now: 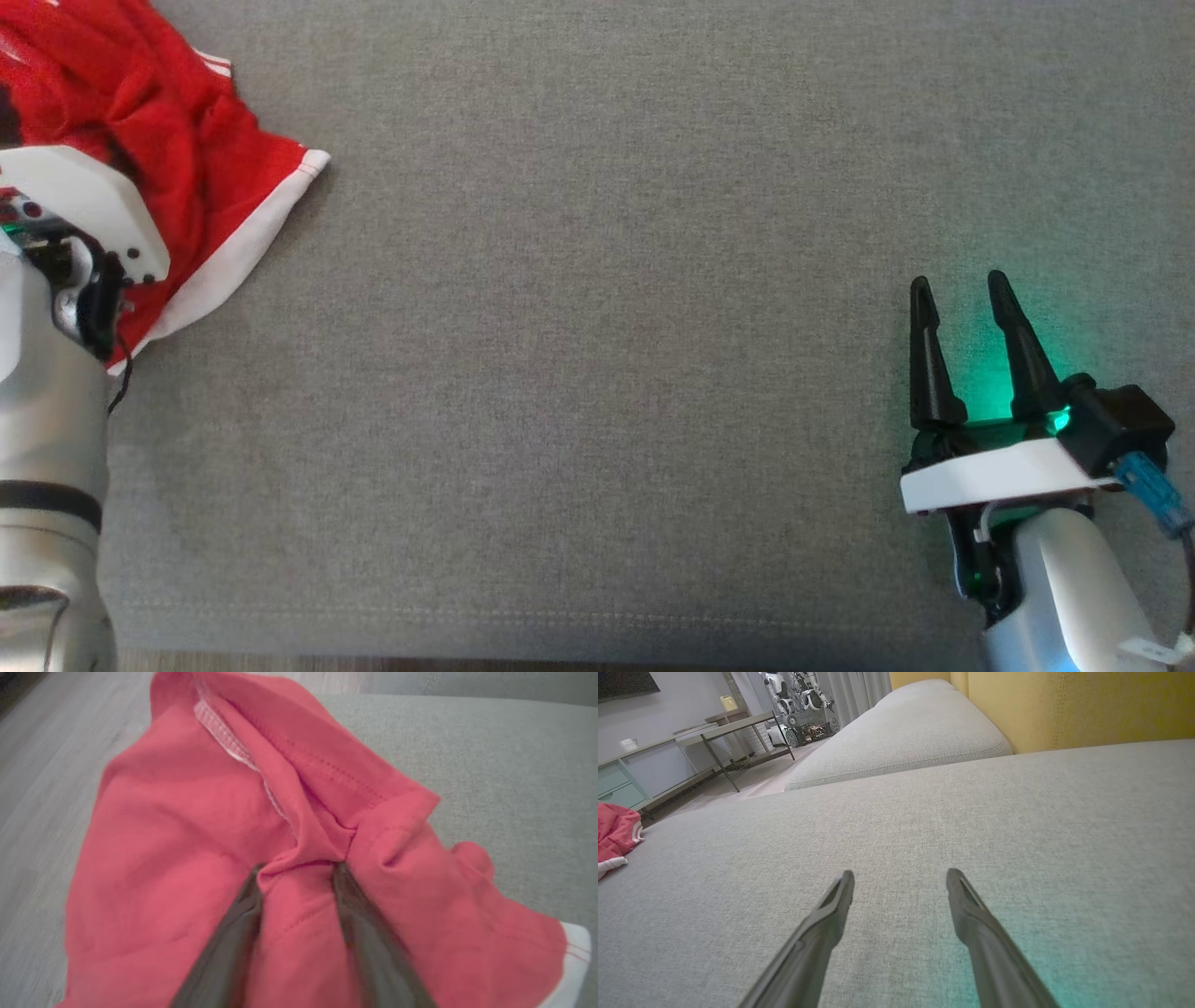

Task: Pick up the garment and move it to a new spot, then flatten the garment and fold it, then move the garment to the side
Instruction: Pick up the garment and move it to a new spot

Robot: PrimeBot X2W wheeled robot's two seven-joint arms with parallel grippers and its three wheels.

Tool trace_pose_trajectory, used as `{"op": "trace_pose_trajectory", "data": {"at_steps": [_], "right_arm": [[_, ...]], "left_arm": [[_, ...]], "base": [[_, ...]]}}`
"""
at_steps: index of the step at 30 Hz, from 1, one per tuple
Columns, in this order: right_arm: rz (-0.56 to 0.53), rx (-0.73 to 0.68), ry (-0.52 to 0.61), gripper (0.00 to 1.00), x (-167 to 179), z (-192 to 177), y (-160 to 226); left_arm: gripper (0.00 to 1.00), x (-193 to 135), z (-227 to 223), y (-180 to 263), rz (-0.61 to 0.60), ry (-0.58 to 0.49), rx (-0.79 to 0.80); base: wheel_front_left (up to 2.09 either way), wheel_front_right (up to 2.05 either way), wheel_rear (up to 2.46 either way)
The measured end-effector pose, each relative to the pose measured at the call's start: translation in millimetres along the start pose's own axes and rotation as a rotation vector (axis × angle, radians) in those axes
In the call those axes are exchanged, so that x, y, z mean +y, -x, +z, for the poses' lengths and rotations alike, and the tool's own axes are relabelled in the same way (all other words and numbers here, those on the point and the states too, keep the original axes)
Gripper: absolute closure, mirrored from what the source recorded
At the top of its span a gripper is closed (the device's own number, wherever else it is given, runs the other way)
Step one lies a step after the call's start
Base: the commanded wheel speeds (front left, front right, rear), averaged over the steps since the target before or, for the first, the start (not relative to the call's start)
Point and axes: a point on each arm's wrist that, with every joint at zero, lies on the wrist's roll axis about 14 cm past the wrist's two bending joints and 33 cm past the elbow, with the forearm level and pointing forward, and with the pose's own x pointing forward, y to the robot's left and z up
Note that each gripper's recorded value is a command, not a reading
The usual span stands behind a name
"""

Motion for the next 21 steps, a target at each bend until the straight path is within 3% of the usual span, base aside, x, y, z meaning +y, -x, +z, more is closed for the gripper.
{"op": "trace_pose_trajectory", "data": {"at_steps": [1,9,21], "right_arm": [[-0.001,0.001,0.000,0.00,0,0,0],[0.008,-0.013,0.002,0.00,4,6,1],[0.050,-0.084,-0.013,0.00,23,36,13]], "left_arm": [[1.00,0,-2,-1,-0.001,-0.002,0.010],[1.00,9,22,8,0.026,0.023,-0.140],[1.00,29,119,66,0.049,0.085,-0.522]], "base": [[0.00,0.00,0.00],[0.00,0.00,0.00],[0.00,0.00,0.00]]}}
